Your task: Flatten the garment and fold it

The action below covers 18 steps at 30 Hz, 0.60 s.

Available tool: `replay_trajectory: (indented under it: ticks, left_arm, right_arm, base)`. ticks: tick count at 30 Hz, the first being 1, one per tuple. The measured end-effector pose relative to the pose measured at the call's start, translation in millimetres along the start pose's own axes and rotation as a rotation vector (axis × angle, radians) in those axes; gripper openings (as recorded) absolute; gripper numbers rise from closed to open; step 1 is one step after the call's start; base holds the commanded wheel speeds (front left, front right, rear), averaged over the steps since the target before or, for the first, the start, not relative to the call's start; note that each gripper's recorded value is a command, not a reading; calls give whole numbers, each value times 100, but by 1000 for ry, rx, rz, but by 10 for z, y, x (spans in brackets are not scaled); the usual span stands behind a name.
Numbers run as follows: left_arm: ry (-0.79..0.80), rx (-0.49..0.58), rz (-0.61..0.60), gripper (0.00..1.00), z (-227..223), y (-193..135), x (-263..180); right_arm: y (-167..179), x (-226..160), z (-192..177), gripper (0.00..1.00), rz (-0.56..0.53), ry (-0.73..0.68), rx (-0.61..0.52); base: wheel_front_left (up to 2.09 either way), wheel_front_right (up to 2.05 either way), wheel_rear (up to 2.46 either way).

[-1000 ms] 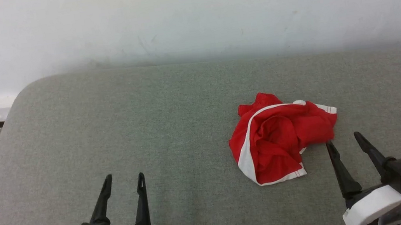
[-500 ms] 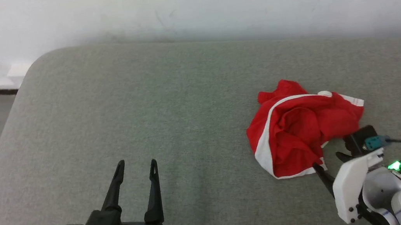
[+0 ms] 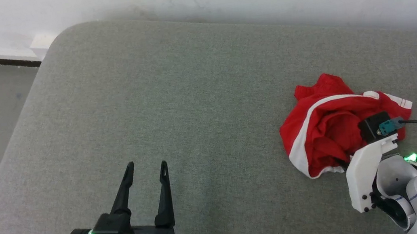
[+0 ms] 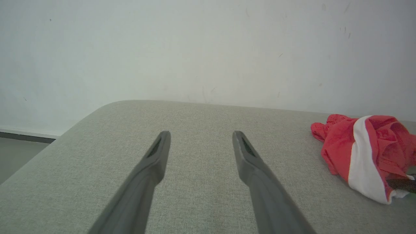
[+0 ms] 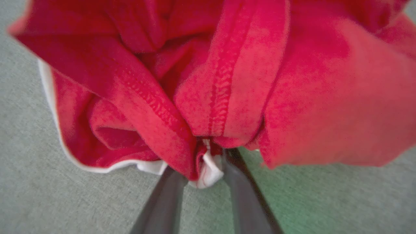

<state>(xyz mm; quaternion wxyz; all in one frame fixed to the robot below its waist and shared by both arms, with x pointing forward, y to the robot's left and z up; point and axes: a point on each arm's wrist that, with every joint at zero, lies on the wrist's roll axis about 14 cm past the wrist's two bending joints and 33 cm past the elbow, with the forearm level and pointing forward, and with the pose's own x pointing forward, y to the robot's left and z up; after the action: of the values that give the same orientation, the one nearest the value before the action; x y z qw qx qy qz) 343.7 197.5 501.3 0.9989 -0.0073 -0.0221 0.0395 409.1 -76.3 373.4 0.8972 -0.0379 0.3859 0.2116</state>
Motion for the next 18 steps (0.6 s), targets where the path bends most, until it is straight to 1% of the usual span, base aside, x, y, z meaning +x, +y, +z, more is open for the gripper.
replay_trajectory:
  ticks: [4, 7, 10, 13, 16, 17, 18]
  left_arm:
    - [0, 3, -8, 100, -8, -12, 16]
    - [-2, 2, -33, 100, -9, -68, 35]
    - [-5, -4, -65, 100, -9, -151, 59]
    - [-1, -12, -115, 100, -28, -288, 77]
    - [-5, -23, -160, 100, -25, -431, 116]
    - [-4, -28, -180, 100, -28, -488, 124]
    - [-2, -32, -196, 100, -36, -543, 131]
  right_arm:
    - [-9, -42, -35, 0, 7, -8, 49]
    - [-153, -171, -149, 0, -27, -12, 97]
    - [-445, -404, -338, 0, -105, -4, 155]
    - [-812, -738, -567, 0, -218, 7, 211]
    - [-1000, -1036, -829, 0, -297, 38, 259]
    - [-1014, -1100, -884, 84, -311, 35, 281]
    - [-1019, -1150, -920, 100, -323, 27, 302]
  base:
    - [0, 0, 0]
    - [0, 0, 0]
    - [0, 0, 0]
    - [0, 0, 0]
    - [0, 0, 0]
    - [0, 0, 0]
    - [0, 0, 0]
